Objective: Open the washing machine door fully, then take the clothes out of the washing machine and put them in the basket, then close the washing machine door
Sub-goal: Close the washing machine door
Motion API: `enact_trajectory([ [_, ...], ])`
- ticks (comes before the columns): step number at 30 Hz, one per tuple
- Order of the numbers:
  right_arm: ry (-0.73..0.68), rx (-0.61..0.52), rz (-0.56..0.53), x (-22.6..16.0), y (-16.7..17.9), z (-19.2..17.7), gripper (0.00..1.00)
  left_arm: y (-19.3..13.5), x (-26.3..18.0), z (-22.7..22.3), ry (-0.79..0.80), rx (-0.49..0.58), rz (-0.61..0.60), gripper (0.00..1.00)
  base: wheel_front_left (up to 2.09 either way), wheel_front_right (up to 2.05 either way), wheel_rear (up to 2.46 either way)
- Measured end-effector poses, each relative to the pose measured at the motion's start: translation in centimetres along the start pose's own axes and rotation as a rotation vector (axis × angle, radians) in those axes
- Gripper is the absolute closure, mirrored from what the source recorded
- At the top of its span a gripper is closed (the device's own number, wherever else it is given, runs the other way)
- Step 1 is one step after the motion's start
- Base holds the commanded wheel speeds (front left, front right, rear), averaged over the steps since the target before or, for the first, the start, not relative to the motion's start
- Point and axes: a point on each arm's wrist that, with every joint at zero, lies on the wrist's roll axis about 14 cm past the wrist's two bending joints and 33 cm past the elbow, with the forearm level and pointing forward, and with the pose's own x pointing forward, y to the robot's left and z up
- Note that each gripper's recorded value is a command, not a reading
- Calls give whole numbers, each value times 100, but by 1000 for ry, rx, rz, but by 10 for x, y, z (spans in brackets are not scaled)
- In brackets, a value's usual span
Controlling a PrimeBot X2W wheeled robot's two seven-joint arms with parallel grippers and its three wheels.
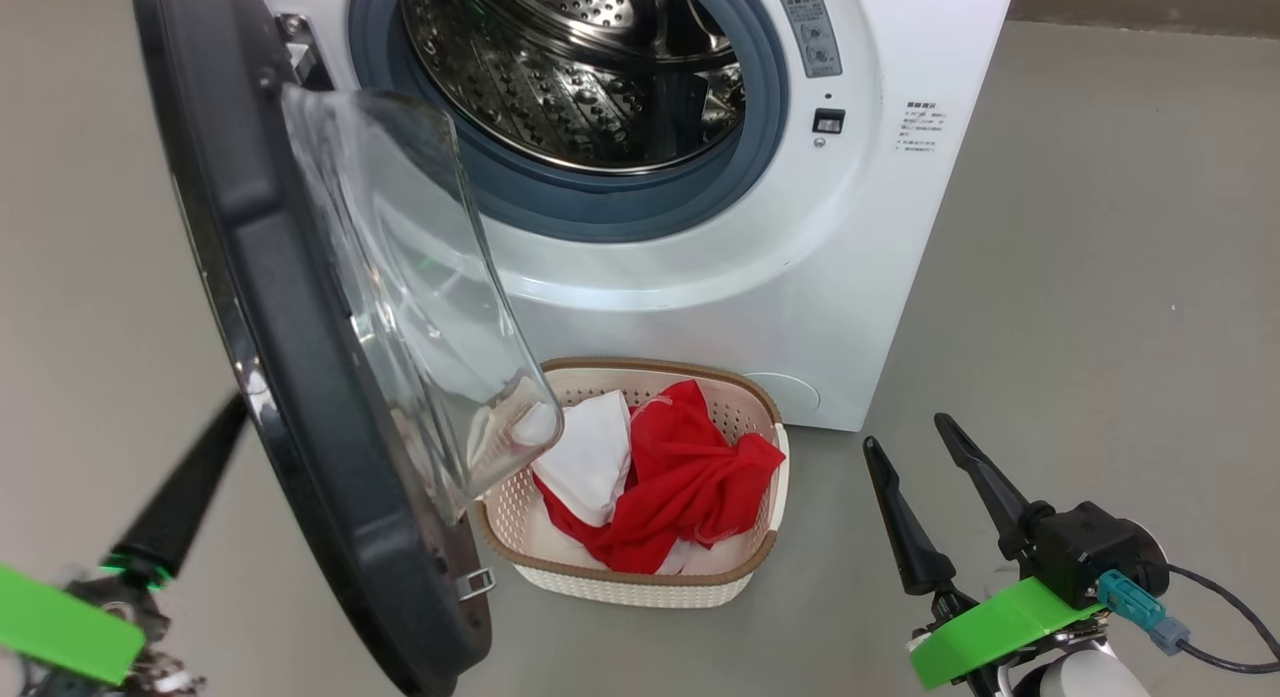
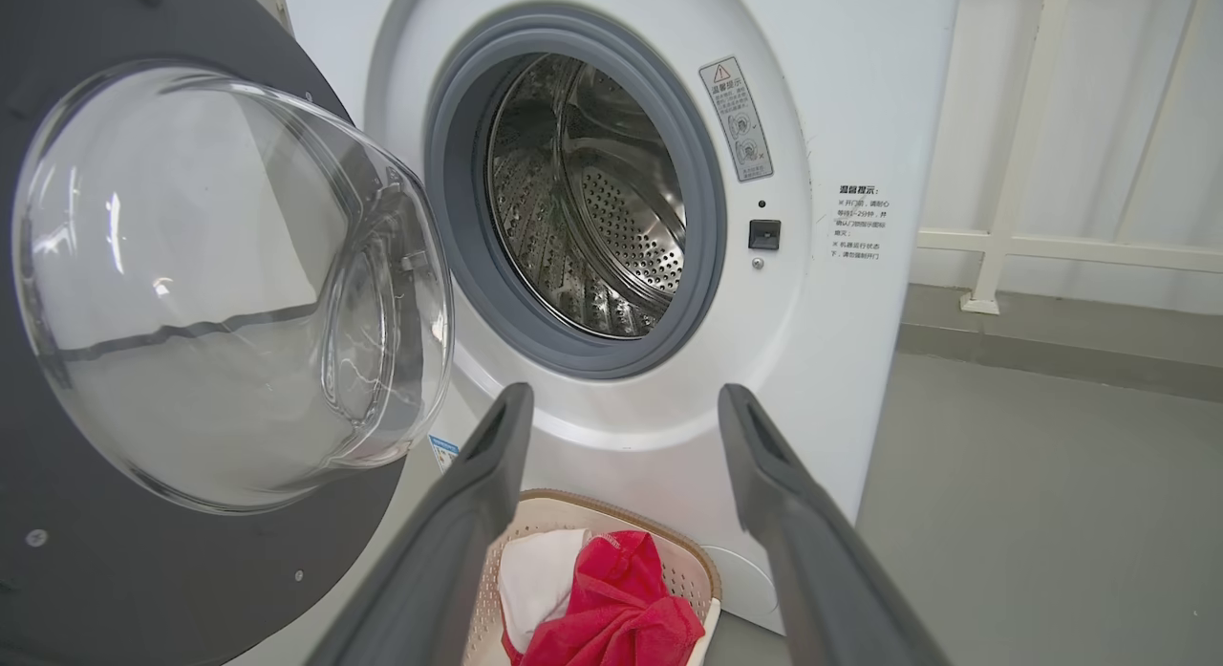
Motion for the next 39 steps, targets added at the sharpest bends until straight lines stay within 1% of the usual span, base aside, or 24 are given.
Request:
enact_trajectory([
  [3,-5,1,2,0,1,2,0,2,-7,21,-125,89,14,0,0,0,0],
  [4,-9,4,4,0,2,3,0,4,-12,35,-203,200,49,0,0,0,0],
  [7,-12,2,7,-1,3,5,0,16,-24,46,-286,396,142,0,0,0,0],
  [8,-14,1,10,0,5,6,0,22,-30,49,-335,505,185,0,0,0,0],
  [12,-21,-2,16,-1,7,9,0,36,-36,40,-390,649,232,0,0,0,0],
  [15,-26,-4,23,-2,10,11,0,47,-41,25,-382,790,242,0,0,0,0],
  [17,-29,-1,27,-3,12,12,0,59,-46,16,-377,848,258,0,0,0,0],
  [22,-35,-6,28,-6,13,15,0,84,-53,-1,-334,933,317,0,0,0,0],
  [26,-37,-7,27,-8,13,15,0,98,-56,-10,-297,934,353,0,0,0,0],
  [32,-39,-8,26,-9,13,16,0,106,-61,-7,-306,937,394,0,0,0,0],
  [39,-41,18,17,-9,11,16,0,112,-63,-9,-291,958,419,0,0,0,0],
])
